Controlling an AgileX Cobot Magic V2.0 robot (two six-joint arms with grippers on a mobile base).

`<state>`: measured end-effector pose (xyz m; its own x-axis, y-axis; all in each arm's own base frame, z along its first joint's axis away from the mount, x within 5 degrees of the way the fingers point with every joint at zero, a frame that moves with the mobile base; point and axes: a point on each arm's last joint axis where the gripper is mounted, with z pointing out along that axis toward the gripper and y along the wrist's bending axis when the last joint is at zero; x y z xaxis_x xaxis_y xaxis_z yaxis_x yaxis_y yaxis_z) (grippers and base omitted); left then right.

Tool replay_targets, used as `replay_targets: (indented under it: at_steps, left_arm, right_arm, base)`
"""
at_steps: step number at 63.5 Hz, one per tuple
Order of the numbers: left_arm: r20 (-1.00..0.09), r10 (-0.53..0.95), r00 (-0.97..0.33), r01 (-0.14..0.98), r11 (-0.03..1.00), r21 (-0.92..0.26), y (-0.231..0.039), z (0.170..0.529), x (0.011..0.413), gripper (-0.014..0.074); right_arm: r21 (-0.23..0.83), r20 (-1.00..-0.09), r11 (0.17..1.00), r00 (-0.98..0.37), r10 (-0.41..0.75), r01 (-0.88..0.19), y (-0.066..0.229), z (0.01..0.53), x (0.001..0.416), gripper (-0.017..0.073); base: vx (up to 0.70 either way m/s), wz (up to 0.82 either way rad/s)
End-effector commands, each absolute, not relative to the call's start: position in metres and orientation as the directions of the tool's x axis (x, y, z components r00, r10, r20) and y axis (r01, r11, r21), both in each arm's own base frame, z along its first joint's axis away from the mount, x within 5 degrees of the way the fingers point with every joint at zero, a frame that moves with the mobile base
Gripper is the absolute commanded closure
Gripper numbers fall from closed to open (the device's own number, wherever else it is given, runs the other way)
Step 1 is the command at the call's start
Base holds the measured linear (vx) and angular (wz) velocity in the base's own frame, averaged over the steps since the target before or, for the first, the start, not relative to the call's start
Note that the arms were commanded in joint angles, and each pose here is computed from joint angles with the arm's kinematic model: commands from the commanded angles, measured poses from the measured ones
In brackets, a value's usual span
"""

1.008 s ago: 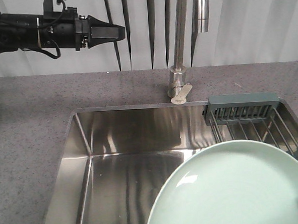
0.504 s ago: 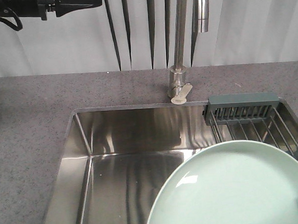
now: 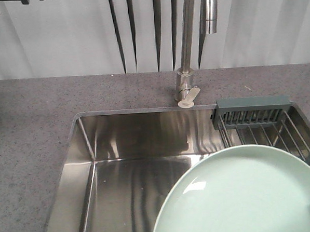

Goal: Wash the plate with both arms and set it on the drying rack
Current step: 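Withdraw the left arm away from the faucet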

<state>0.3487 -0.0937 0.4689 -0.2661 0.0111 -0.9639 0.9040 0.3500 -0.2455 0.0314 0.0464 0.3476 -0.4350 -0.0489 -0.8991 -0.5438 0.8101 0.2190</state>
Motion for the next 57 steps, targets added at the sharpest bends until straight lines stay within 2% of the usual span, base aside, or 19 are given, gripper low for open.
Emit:
replay_targets:
  at_steps: [1, 16, 33, 50, 57]
  left_arm:
    - [-0.964, 0.067, -0.256, 0.938, 0.257, -0.231, -0.095, 0.484, 0.313, 0.0601]
    - [-0.954, 0.088, -0.286, 0.933, 0.252, -0.256, -0.094, 0.462, 0.285, 0.0601]
    - [-0.939, 0.108, -0.327, 0.924, 0.246, -0.294, -0.093, 0.431, 0.228, 0.0601]
    - [-0.951, 0.111, -0.287, 0.933, 0.258, -0.252, -0.091, 0.414, 0.163, 0.0601]
    - [-0.964, 0.102, -0.245, 0.936, 0.286, -0.207, -0.09, 0.412, 0.143, 0.0601]
  right_arm:
    - [0.227, -0.925, 0.811, -0.379, 0.007, -0.539, 0.047, 0.36, 0.034, 0.0561]
    - [0.228, -0.925, 0.811, -0.379, 0.008, -0.539, 0.047, 0.36, 0.034, 0.0561]
    - [0.228, -0.925, 0.81, -0.379, 0.008, -0.539, 0.047, 0.36, 0.034, 0.0561]
    - [0.245, -0.926, 0.802, -0.377, 0.027, -0.544, 0.048, 0.361, 0.034, 0.0561]
    - [0.301, -0.912, 0.791, -0.403, 0.076, -0.532, 0.049, 0.362, 0.034, 0.0561]
  base:
    - [0.0, 0.0]
    - [0.0, 0.0]
    - [0.0, 0.0]
    - [0.0, 0.0]
    - [0.0, 0.0]
